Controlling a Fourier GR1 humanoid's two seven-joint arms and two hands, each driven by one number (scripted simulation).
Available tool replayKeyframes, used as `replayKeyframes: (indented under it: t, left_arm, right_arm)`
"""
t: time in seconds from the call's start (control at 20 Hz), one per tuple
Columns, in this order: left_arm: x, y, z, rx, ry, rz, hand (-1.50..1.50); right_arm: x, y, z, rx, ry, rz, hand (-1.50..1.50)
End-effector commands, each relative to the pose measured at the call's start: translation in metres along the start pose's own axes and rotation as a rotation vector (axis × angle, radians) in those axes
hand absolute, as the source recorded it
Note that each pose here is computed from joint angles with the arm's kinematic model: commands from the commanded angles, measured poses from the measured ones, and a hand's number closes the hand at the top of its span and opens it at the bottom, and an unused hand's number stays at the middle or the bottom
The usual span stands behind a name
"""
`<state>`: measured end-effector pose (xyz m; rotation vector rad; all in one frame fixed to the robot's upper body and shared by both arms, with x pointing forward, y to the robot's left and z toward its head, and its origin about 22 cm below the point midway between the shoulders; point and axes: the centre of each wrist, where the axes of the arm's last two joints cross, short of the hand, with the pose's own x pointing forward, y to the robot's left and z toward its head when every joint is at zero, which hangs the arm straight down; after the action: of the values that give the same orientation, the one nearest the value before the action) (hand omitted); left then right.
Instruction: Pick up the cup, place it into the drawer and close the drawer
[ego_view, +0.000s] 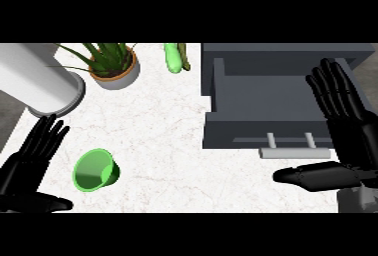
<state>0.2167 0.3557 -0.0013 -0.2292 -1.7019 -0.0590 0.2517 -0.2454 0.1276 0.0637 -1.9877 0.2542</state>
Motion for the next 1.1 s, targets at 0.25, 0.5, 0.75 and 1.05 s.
replayKeyframes:
  t: [0.25,0.5,0.75,1.05]
  left_arm:
    - [-0.061,0.032,0.019,0.051,0.061,-0.046,-1.5]
    - [-0.096,0.015,0.018,0.061,0.1,-0.055,-1.5]
    - [-0.115,0.038,0.008,0.082,0.104,-0.055,-1.5]
    - [-0.145,0.02,0.021,0.08,0.065,-0.063,-1.5]
  right_arm:
    - [0.004,-0.027,-0.011,-0.01,-0.007,0.006,-1.5]
    - [0.014,0.002,-0.011,-0.003,-0.012,0.016,-1.5]
    - [-0.001,-0.016,-0.012,-0.013,-0.018,0.022,-1.5]
    - [0.012,-0.021,-0.037,0.008,-0.01,0.018,-1.5]
